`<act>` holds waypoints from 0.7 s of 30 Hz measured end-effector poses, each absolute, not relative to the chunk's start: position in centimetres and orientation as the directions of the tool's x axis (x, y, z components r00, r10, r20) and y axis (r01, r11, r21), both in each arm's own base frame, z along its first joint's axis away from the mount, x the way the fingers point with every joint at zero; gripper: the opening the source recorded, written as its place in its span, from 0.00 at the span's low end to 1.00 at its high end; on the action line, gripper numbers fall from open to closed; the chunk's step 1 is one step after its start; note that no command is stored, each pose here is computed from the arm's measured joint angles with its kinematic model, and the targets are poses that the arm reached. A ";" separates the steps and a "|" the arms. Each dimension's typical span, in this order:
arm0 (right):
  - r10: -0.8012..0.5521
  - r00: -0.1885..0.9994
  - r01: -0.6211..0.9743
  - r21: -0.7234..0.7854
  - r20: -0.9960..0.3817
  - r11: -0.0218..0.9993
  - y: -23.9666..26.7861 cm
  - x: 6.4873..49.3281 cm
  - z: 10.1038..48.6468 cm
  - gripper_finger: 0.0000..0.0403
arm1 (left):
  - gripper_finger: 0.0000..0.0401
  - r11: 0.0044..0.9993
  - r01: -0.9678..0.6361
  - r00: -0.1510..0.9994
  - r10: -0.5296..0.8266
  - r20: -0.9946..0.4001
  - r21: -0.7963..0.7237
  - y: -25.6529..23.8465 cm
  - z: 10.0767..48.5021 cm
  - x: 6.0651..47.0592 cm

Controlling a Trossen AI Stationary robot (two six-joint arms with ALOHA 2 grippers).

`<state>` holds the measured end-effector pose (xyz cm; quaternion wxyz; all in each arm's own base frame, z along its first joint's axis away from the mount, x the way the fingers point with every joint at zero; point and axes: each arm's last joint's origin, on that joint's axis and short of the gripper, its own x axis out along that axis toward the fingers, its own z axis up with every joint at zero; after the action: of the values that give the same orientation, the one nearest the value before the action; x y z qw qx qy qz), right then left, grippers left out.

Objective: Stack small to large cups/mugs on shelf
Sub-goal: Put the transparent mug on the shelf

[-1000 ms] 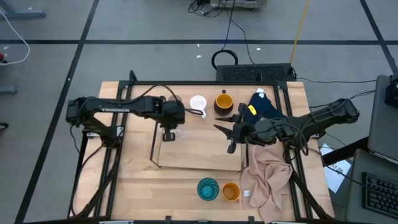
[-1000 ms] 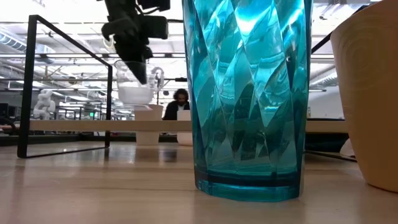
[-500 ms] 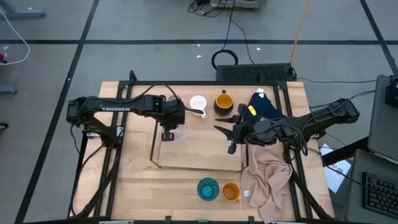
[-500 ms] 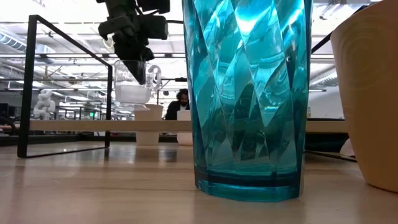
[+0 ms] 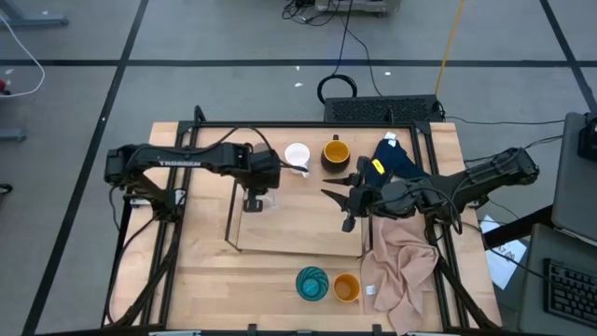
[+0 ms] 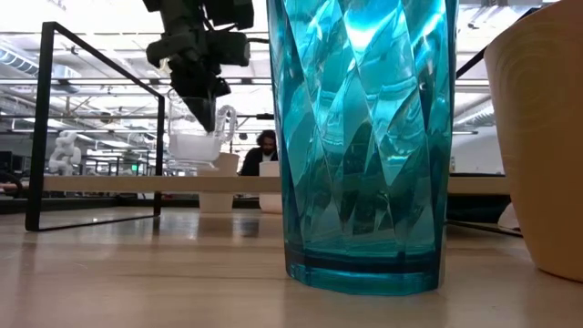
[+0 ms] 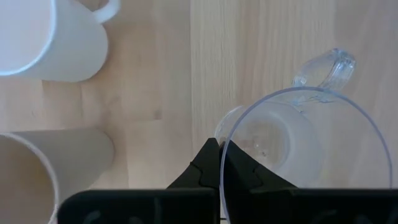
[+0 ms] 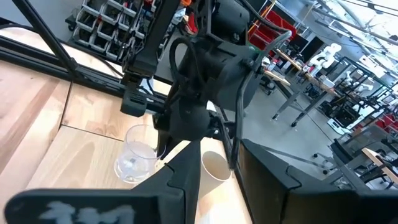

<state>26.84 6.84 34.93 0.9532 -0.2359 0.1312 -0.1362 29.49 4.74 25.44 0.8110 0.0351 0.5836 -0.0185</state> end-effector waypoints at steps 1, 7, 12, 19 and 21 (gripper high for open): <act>-0.322 0.928 0.198 -0.485 -0.186 0.852 6.8 26.8 34.9 0.25 | 0.00 0.996 0.078 0.309 0.010 -0.951 0.036 4.8 25.2 29.6; -0.322 0.928 0.197 -0.485 -0.187 0.852 6.8 26.8 34.9 0.25 | 0.00 0.997 0.073 0.298 0.003 -0.955 0.026 5.3 24.7 29.7; -0.322 0.927 0.197 -0.482 -0.191 0.854 6.8 26.8 34.9 0.25 | 0.00 0.998 0.063 0.292 0.003 -0.956 0.022 5.7 24.4 29.6; -0.322 0.927 0.198 -0.480 -0.190 0.855 6.8 26.8 34.9 0.25 | 0.04 0.999 0.041 0.282 0.002 -0.959 0.014 5.7 24.3 29.5; -0.322 0.927 0.198 -0.481 -0.191 0.854 6.8 26.8 34.9 0.25 | 0.05 1.000 0.030 0.282 0.002 -0.959 0.011 5.8 24.3 29.4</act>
<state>26.82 6.84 34.87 0.9536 -0.2330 0.1332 -0.1363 29.45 5.84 24.35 0.8005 0.0133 0.5991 -0.0085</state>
